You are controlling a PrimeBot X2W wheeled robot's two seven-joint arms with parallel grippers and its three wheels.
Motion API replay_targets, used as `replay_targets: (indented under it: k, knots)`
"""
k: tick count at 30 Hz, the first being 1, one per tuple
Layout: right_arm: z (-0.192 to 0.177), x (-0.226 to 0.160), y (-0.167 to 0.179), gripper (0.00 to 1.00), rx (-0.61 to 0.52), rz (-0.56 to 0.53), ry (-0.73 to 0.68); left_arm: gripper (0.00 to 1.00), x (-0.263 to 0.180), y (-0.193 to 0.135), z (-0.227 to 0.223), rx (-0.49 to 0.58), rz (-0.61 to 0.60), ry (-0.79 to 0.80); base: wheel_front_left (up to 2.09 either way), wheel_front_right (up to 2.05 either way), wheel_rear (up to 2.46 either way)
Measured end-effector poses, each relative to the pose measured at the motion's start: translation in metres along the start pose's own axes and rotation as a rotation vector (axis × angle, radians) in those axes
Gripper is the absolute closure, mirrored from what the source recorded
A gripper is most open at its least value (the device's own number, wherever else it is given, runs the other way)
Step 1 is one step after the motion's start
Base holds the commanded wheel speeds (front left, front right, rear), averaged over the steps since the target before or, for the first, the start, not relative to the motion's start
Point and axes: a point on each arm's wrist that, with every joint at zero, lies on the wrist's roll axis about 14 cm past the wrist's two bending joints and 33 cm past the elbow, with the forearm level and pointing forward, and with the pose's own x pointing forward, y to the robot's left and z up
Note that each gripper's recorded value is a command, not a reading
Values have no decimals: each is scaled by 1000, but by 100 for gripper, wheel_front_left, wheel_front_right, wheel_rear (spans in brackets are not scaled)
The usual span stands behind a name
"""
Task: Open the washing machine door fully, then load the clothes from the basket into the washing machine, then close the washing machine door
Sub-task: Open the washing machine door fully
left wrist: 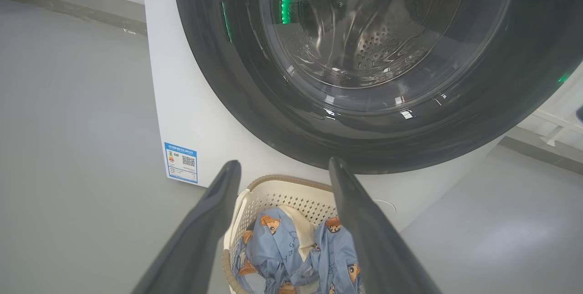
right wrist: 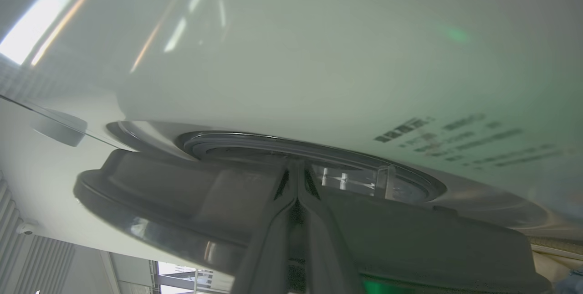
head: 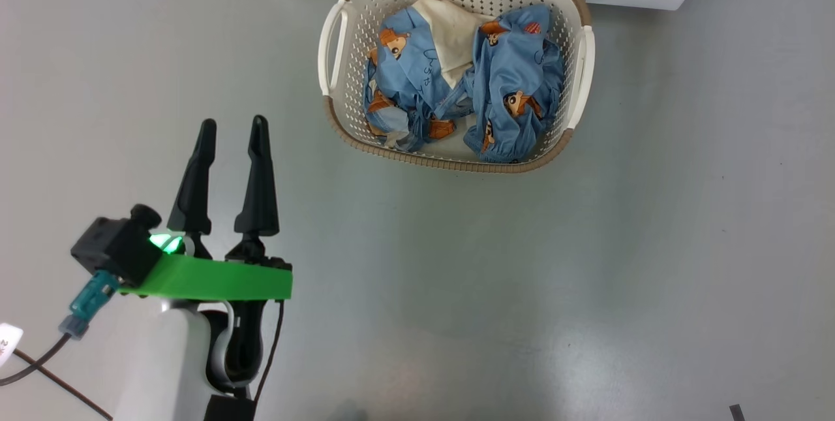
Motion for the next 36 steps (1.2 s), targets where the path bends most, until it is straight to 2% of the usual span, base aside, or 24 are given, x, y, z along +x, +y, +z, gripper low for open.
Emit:
replay_targets:
  k: [14, 22, 30, 36]
  knots:
    - [-25, -6, 2, 100, -10, -34, 81, 0, -2, -5, 17, -4, -10, -39, 0, 0, 0]
    - [-76, -29, 9, 100, 13, -69, 194, 0, -24, -4, 32, -5, 0, -68, 0, 0, 0]
    - [-105, -44, 29, 100, 27, -55, 243, 0, -40, -7, 46, -6, -10, -100, 0, 0, 0]
    - [-134, -64, 37, 100, 55, -60, 290, 0, -66, 7, 50, 2, 26, -104, 0, 0, 0]
